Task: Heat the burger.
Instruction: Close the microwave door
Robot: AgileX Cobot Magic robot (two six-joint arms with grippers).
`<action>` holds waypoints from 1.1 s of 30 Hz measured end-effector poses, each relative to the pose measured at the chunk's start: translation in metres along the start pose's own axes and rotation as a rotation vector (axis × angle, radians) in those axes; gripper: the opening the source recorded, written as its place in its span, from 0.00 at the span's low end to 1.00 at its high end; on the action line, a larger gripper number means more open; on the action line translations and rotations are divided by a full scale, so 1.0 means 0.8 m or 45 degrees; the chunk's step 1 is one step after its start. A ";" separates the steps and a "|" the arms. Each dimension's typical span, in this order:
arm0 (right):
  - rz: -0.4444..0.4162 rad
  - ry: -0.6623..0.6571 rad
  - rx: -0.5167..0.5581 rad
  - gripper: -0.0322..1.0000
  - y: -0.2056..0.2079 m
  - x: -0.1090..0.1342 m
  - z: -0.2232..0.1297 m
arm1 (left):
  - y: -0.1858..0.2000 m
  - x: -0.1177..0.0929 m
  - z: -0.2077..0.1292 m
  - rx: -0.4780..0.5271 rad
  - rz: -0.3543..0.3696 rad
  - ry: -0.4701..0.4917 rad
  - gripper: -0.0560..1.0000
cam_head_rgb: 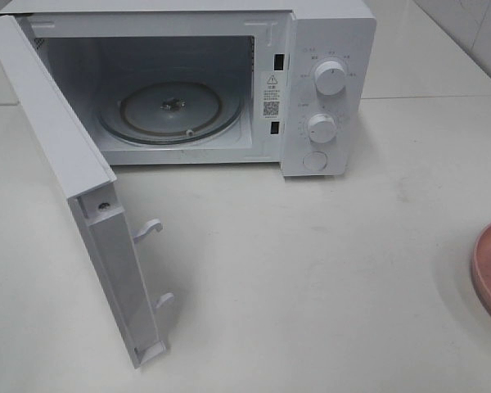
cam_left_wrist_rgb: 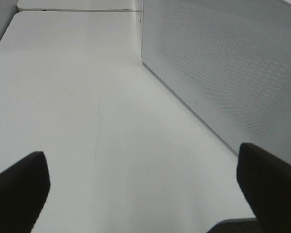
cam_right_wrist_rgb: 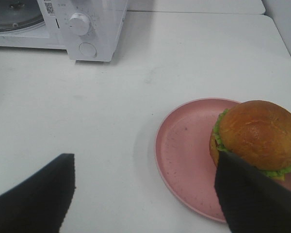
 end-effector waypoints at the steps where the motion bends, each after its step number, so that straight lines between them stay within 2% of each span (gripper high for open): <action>1: 0.000 0.000 0.000 0.77 0.000 0.000 0.000 | 0.000 0.000 0.000 0.000 0.000 0.000 0.99; 26: 0.000 0.000 0.000 0.77 0.000 0.000 0.000 | 0.000 0.001 0.001 0.000 0.009 -0.005 0.99; 31: 0.000 0.000 0.000 0.77 0.000 0.000 0.000 | 0.000 0.002 0.018 -0.027 0.025 -0.011 0.96; 33: 0.000 0.000 0.000 0.77 0.000 0.000 0.000 | -0.012 0.003 0.031 -0.006 0.030 -0.006 0.87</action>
Point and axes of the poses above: a point on each arm's last joint axis where the gripper is mounted, y pointing back along that axis away from the gripper, x along the wrist's bending axis when the last joint is at zero, z = x × y, the point moved 5 cm from there along -y, pointing out along that axis toward the gripper, and after that the axes turned 3 degrees about y, right-handed, at the moved point
